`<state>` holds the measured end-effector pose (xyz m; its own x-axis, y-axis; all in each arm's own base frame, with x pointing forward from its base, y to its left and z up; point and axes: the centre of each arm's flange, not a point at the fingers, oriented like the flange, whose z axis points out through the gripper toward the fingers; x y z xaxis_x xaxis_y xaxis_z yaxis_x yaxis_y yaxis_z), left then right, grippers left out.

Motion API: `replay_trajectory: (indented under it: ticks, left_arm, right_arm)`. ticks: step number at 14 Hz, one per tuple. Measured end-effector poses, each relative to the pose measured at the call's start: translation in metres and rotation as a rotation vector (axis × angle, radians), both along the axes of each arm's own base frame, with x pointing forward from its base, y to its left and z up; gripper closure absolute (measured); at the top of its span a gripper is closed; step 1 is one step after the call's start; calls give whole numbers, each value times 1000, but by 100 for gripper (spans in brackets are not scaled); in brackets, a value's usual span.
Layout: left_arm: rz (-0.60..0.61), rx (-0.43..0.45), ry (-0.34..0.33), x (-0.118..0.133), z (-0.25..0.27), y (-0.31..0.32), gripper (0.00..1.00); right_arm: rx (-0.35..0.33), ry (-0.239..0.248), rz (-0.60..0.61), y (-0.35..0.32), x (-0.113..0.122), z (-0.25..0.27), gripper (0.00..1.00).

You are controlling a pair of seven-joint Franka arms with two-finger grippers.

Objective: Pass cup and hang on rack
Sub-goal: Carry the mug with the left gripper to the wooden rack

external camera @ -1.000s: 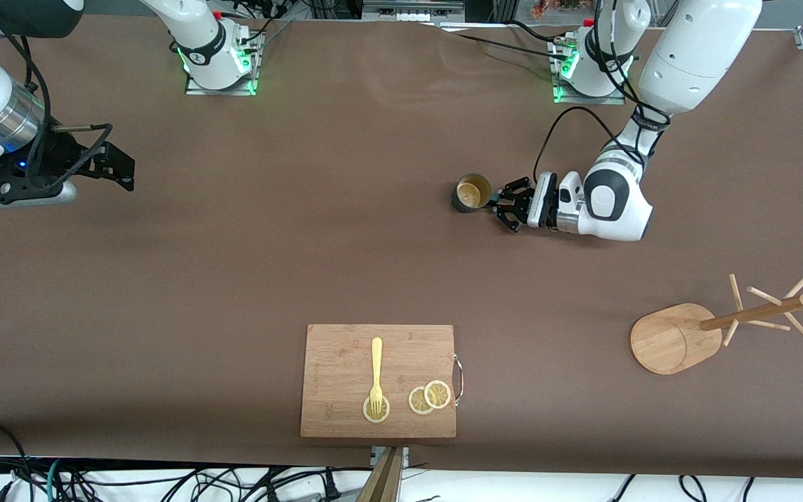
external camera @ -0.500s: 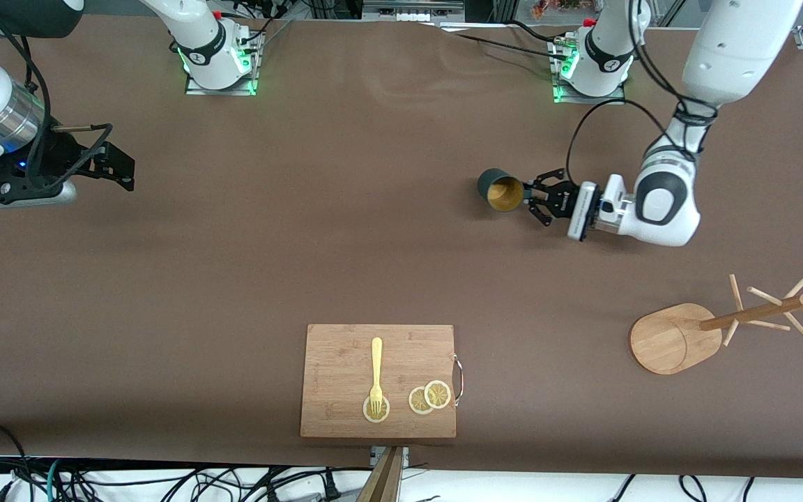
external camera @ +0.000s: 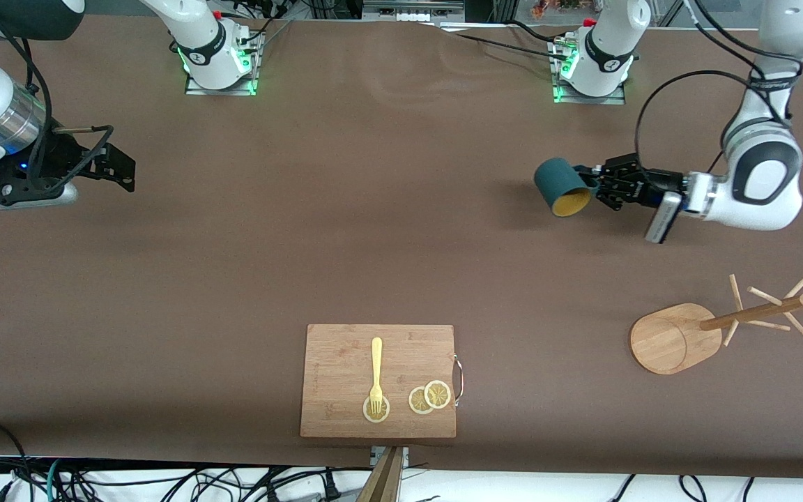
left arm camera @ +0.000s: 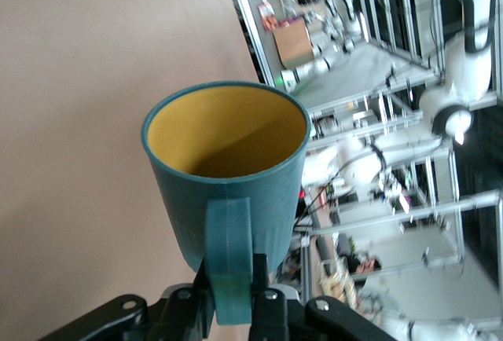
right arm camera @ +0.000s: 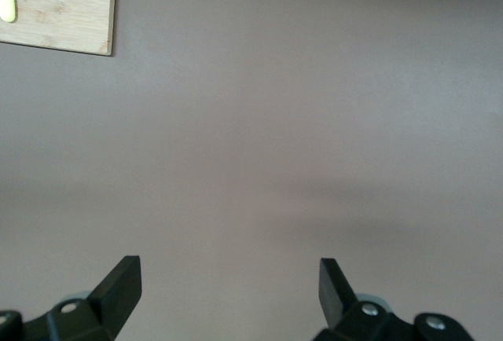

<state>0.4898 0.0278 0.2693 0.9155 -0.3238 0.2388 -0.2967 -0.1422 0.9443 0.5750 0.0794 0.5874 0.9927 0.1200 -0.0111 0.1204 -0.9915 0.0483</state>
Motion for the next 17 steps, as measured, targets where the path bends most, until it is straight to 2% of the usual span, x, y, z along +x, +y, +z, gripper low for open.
replay_trajectory:
  ticks: [2,5,10,12,14,17]
  left_arm:
    - [17,56,71,-1,19,34,79]
    - [91,82,181,-8,38,82,79]
    - [276,176,427,-4,68,144,79]
    - [311,197,459,1,79,155,79]
    - [332,202,461,1,81,163,79]
    - [413,171,473,3,82,177,79]
  right_arm:
    - [0,0,0,0,0,0,0]
    - [0,0,0,0,0,0,0]
    - [0,1,0,0,0,0,0]
    - [0,1,0,0,0,0,0]
    - [0,1,0,0,0,-1,0]
    - [0,2,0,0,0,-1,0]
